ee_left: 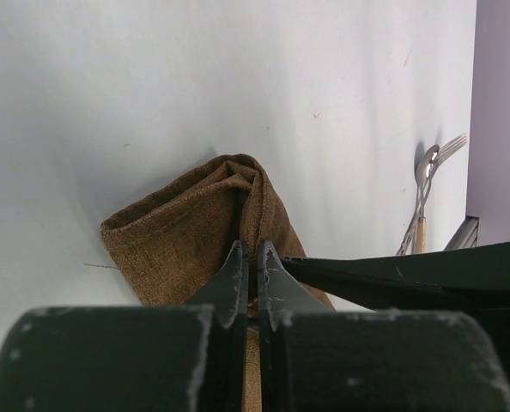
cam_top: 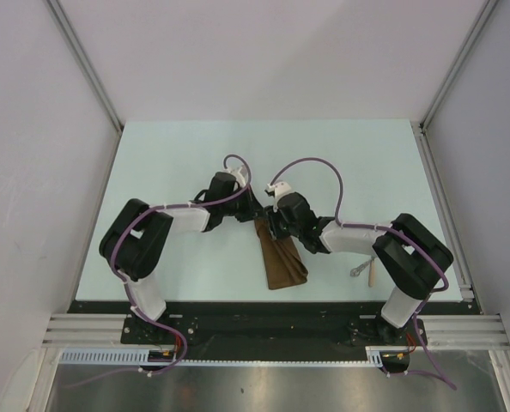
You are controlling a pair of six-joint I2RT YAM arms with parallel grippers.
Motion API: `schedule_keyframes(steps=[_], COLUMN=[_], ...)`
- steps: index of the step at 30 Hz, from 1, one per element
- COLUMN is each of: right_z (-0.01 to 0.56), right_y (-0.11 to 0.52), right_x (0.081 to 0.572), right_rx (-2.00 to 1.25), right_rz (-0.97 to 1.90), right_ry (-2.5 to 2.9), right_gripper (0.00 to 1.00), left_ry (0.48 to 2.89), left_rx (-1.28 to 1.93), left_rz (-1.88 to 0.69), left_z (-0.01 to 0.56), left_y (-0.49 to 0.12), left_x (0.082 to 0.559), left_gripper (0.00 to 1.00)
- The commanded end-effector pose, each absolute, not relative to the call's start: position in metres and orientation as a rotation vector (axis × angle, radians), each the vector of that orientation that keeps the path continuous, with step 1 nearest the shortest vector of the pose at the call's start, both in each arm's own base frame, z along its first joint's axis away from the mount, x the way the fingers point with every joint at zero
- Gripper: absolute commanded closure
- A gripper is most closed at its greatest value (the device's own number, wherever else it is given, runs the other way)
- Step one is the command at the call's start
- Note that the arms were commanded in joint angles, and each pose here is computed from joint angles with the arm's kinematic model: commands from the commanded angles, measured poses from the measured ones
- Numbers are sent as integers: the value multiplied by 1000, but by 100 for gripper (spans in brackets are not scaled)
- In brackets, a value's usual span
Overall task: Fold the napkin into a case and place the utensils inside
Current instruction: Stuff the smaller-rectangle-folded napkin at the center of the board.
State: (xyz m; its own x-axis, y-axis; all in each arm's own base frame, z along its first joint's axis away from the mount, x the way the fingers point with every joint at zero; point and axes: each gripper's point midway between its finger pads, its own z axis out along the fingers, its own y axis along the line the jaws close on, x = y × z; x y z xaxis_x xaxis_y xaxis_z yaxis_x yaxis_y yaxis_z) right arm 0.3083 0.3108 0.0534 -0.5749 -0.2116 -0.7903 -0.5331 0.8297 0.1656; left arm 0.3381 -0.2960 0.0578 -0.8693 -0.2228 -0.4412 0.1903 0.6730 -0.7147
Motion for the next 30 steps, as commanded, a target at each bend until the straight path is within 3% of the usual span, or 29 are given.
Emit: schedule_keyframes(steps=[1,11,22,30], right_z=[88,92,93,89], right_y=[319,330,326,327], right_x=[326,330,327,325], right_rx=[-560,-661,-696,-720], right_rz=[460,408,167,125], right_ry=[2072,2021,1886,1873], right_gripper=[56,50,64,64], left_ry=[2320,2307,2304,2296], left_rx=[-14,-53,-111,-123], left_rz=[-1174,-1320,-1412,-1416], left_z=[80,89,90,94], left_y=[-301,-309,-311,-308], left_x=[350,343,341,343], left_gripper=[100,100,100,100])
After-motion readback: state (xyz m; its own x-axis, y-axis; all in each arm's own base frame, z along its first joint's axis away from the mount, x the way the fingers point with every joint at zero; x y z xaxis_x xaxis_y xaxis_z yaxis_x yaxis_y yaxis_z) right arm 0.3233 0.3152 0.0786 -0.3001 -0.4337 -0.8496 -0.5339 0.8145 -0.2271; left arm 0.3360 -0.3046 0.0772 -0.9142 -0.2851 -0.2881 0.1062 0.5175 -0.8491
